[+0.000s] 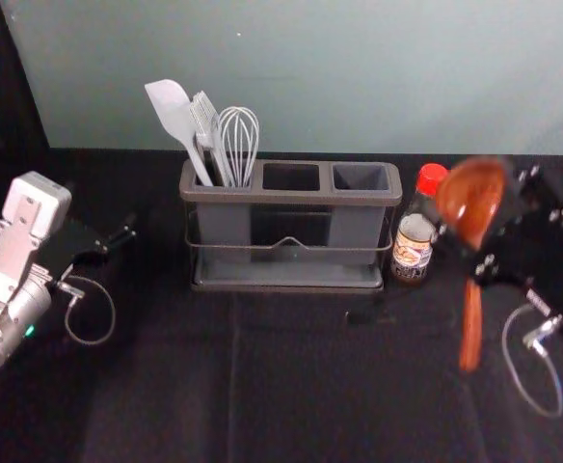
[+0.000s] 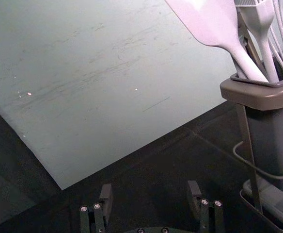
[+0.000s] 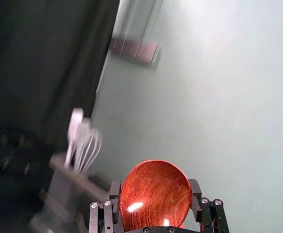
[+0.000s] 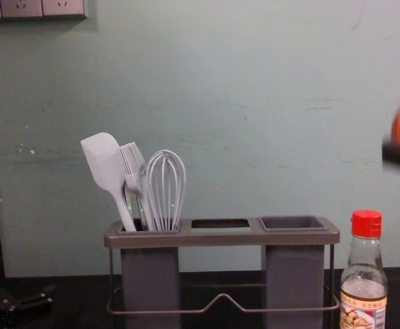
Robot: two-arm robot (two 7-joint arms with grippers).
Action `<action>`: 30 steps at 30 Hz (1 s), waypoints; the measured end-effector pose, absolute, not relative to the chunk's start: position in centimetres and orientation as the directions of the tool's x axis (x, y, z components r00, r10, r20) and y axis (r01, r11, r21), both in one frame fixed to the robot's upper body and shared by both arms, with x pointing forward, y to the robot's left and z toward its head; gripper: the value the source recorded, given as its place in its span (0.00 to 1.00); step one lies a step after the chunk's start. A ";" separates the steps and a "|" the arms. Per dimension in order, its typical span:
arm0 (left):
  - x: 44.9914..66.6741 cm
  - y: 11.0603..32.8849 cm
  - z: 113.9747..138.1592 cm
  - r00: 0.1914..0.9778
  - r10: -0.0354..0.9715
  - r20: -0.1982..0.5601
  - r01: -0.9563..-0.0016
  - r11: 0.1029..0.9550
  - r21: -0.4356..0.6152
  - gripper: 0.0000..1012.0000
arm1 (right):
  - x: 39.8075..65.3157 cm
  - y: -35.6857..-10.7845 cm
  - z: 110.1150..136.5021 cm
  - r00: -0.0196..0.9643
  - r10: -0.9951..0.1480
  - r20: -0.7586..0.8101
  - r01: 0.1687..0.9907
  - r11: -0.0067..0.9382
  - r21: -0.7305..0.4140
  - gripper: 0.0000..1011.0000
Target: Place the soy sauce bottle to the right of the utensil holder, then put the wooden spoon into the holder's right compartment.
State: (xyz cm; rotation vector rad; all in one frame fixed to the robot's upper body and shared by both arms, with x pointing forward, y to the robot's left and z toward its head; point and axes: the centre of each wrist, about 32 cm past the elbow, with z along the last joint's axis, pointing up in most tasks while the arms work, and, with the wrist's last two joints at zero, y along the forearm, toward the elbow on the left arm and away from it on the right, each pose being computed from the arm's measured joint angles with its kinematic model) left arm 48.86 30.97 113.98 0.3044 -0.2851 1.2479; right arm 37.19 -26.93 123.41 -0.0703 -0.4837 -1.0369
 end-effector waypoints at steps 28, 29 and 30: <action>48.9 31.0 114.0 0.292 0.880 0.374 -0.955 0.287 0.070 0.99 | 48.3 -25.0 126.6 0.333 -0.795 0.507 0.572 0.598 0.562 0.84; 48.9 31.0 114.0 0.292 0.880 0.374 -0.955 0.287 0.070 0.99 | 48.8 -24.9 126.5 0.335 -0.794 0.507 0.571 0.600 0.561 0.84; 48.9 31.0 114.0 0.292 0.880 0.374 -0.955 0.287 0.070 0.99 | 49.5 -24.8 126.3 0.339 -0.793 0.507 0.566 0.602 0.563 0.84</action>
